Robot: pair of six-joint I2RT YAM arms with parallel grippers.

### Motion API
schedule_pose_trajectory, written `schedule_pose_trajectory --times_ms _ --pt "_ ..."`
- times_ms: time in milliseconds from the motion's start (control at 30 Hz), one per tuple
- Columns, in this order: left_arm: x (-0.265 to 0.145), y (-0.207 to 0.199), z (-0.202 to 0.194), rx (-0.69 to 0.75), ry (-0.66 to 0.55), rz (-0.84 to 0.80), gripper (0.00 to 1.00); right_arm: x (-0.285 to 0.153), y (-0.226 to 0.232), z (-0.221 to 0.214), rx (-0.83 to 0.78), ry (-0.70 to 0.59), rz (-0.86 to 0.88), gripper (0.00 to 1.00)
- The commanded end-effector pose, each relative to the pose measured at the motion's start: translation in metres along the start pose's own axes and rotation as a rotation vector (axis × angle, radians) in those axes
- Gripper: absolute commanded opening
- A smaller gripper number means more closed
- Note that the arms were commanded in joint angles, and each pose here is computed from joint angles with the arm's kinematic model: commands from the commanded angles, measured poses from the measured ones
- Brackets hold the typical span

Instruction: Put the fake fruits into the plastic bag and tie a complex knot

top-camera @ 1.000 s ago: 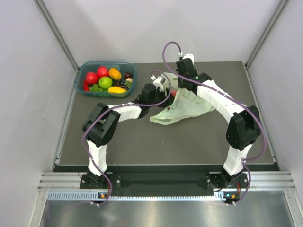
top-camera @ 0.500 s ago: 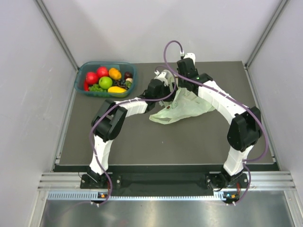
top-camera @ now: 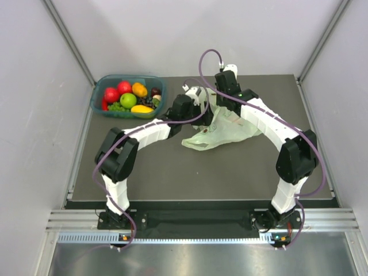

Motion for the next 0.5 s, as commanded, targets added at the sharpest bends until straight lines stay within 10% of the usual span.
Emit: schedule_pose_trajectory --times_ms 0,467 --pt "-0.028 -0.008 0.008 0.034 0.023 0.029 0.87 -0.01 0.002 0.018 0.046 -0.074 0.015 0.0" --pt "-0.121 0.089 0.063 -0.025 -0.048 0.473 0.81 -0.01 0.003 0.017 0.041 -0.067 0.021 0.0"
Point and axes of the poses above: each gripper's point midway between its finger pads, its own x axis out along the fingers, its own y axis along the line the jaws close on, z = x × y, the point moved 8 cm from there along -x, back along the fingers, and after that the axes turned 6 degrees about x, right-handed, at the moved point
